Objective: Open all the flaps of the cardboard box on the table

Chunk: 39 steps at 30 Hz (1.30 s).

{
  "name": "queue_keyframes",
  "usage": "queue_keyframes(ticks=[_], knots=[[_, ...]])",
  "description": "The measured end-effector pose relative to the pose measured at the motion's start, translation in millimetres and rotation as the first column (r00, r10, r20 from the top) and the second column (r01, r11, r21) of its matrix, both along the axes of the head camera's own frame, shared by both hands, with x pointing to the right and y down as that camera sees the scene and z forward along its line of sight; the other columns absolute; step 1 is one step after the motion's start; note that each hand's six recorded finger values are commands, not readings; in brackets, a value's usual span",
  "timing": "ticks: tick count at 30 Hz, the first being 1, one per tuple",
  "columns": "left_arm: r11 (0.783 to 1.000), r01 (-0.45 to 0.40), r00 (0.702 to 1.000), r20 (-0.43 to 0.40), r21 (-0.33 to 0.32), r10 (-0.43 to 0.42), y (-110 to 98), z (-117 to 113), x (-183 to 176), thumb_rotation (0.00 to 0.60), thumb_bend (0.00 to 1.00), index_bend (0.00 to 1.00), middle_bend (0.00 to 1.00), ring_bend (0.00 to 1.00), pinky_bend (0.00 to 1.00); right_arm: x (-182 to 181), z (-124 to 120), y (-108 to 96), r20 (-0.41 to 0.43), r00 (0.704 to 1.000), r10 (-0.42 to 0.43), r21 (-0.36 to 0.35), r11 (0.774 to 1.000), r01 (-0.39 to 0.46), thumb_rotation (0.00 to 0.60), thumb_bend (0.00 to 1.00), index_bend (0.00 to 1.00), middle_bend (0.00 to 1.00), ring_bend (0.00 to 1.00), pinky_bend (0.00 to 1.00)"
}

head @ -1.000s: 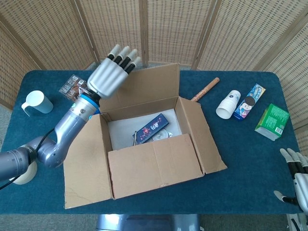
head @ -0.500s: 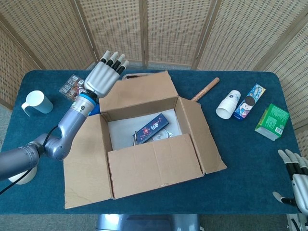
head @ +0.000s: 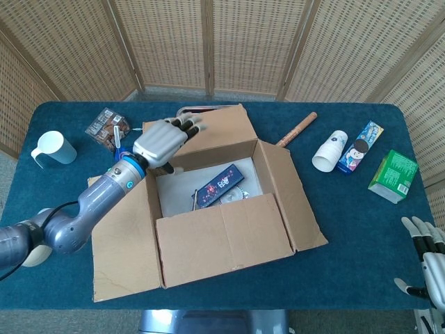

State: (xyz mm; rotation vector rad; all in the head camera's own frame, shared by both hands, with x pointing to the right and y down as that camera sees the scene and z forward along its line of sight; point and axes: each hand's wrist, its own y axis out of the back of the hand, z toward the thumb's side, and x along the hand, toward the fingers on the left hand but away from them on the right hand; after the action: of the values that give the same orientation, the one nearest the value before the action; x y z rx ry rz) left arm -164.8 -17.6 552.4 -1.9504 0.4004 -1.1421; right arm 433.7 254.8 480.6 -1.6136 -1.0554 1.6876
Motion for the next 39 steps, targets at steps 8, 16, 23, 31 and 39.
queue_keyframes(ticks=[8, 16, 23, 31, 39], knots=[[0.918, 0.049, 0.995, -0.057, -0.394, -0.078, 29.6, 3.5, 12.1, 0.6, 0.28, 0.19, 0.17, 0.23, 0.49, -0.2, 0.0, 0.6, 0.001, 1.0, 0.0, -0.002, 1.0, 0.0, 0.6, 0.0, 0.0, 0.0, 0.0, 0.0], [0.844, 0.073, 0.988, -0.074, -0.531, -0.132, 34.4, 3.5, 27.2, 0.6, 0.28, 0.23, 0.34, 0.38, 0.61, -1.0, 1.0, 0.6, 0.004, 1.0, -0.004, -0.007, 1.0, 0.004, 0.6, 0.0, 0.0, 0.0, 0.0, 0.0], [0.792, 0.09, 0.986, -0.06, -0.604, -0.158, 41.2, 13.9, 34.1, 0.6, 0.27, 0.26, 0.39, 0.41, 0.68, -1.7, 0.8, 1.2, 0.007, 1.0, -0.008, -0.008, 1.0, 0.008, 0.6, 0.0, 0.0, 0.0, 0.0, 0.0], [0.697, 0.12, 0.981, -0.025, -0.707, -0.195, 55.1, 26.8, 39.3, 0.598, 0.27, 0.25, 0.4, 0.41, 0.68, -2.1, 0.1, 1.4, 0.011, 1.0, -0.009, -0.006, 1.0, 0.009, 0.6, 0.0, 0.0, 0.0, 0.0, 0.0], [0.567, 0.122, 0.972, -0.018, -0.815, -0.234, 71.1, 31.7, 48.9, 0.6, 0.27, 0.24, 0.44, 0.41, 0.71, -2.6, -0.6, 2.0, 0.012, 1.0, -0.011, -0.003, 1.0, 0.011, 0.6, 0.0, 0.0, 0.0, 0.0, 0.0]])
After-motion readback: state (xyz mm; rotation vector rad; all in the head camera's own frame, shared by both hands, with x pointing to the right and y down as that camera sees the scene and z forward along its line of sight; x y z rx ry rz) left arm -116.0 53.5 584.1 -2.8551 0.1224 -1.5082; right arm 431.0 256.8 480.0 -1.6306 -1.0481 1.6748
